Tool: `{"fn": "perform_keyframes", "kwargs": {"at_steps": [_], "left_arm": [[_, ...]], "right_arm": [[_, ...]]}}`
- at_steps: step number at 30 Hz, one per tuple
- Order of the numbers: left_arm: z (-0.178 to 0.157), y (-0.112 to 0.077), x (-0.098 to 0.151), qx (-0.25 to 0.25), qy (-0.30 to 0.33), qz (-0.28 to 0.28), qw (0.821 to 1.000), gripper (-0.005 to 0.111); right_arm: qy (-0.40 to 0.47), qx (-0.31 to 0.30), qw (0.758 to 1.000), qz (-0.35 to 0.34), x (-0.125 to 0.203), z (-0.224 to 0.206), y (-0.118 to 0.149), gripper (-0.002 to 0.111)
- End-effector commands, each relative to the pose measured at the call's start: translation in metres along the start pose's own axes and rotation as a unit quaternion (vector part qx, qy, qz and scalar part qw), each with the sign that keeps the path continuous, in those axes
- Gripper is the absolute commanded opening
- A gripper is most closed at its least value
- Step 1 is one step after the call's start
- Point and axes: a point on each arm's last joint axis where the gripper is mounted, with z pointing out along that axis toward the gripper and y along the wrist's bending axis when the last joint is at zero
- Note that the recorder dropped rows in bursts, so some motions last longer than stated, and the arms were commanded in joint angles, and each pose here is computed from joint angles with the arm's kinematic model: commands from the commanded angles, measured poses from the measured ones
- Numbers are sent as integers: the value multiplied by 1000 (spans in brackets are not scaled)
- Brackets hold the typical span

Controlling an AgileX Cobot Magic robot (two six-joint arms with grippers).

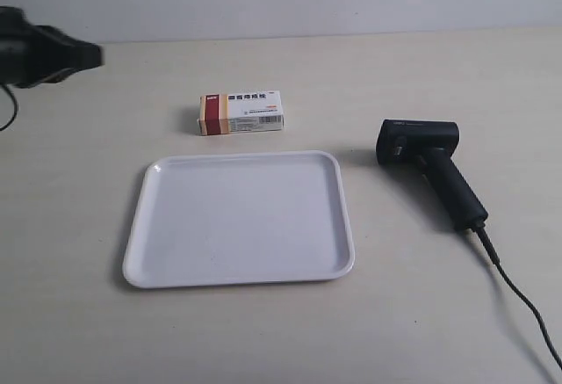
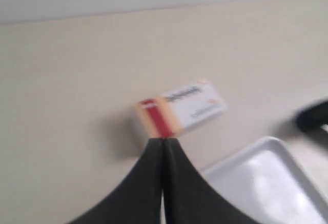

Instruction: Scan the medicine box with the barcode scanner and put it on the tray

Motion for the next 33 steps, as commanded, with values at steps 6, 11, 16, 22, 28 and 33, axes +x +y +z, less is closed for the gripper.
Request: {"fn": "perform_keyframes", "kwargs": {"at_steps": [6, 11, 16, 22, 28, 33], "left_arm": [[109, 1, 9, 173, 67, 170, 968, 23], [151, 3, 23, 151, 62, 223, 961, 90], [181, 10, 39, 156, 63, 263, 950, 103], [211, 25, 58, 161, 75, 258, 950, 88], [210, 23, 56, 166, 73, 267, 946, 1], [172, -10, 11, 253, 30, 315, 914, 0]], "right_arm": [[-6, 4, 1000, 0, 0, 0, -1, 1], [-6, 4, 1000, 0, 0, 0, -1, 1], [-6, 4, 1000, 0, 0, 0, -1, 1], [-6, 4, 1000, 0, 0, 0, -1, 1], [-14, 4, 1000, 5, -1, 0, -1, 1], [12, 10, 999, 39, 1, 5, -2, 1]]}}
